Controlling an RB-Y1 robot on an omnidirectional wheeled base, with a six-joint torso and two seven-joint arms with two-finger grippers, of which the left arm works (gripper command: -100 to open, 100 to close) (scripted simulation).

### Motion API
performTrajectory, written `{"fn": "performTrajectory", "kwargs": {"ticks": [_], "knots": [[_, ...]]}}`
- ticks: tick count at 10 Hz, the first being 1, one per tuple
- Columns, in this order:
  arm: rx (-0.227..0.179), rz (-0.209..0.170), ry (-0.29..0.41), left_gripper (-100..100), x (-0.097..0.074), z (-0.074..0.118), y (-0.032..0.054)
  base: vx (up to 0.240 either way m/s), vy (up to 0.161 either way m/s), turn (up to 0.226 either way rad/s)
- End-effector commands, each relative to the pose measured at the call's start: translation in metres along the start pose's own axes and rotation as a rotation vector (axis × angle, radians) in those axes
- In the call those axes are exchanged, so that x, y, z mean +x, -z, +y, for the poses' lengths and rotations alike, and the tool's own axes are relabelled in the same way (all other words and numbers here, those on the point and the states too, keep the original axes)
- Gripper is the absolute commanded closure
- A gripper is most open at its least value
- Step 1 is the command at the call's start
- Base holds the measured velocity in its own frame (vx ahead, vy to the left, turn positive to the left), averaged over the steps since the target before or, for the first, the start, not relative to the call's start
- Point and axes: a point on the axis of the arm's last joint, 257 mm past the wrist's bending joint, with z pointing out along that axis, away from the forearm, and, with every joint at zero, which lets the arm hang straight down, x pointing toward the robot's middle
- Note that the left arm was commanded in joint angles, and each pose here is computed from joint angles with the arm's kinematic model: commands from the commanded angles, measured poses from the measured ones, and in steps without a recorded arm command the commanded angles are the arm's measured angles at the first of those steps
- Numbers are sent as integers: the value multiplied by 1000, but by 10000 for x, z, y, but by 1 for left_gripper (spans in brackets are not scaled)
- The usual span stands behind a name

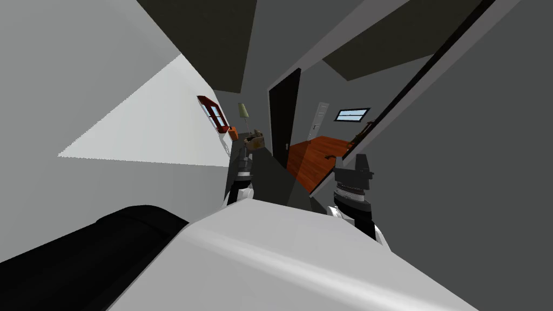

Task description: Push the door open

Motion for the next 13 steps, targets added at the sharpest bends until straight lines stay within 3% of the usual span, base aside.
{"fn": "performTrajectory", "kwargs": {"ticks": [1, 5, 13], "knots": [[-12, 21, 0, -100, 57, 102, 13, 103, 3, -115], [-36, 56, 4, -100, 159, 306, 43, 143, 4, -83], [-110, 135, 18, -100, 412, 890, 167, 162, 14, -108]]}}
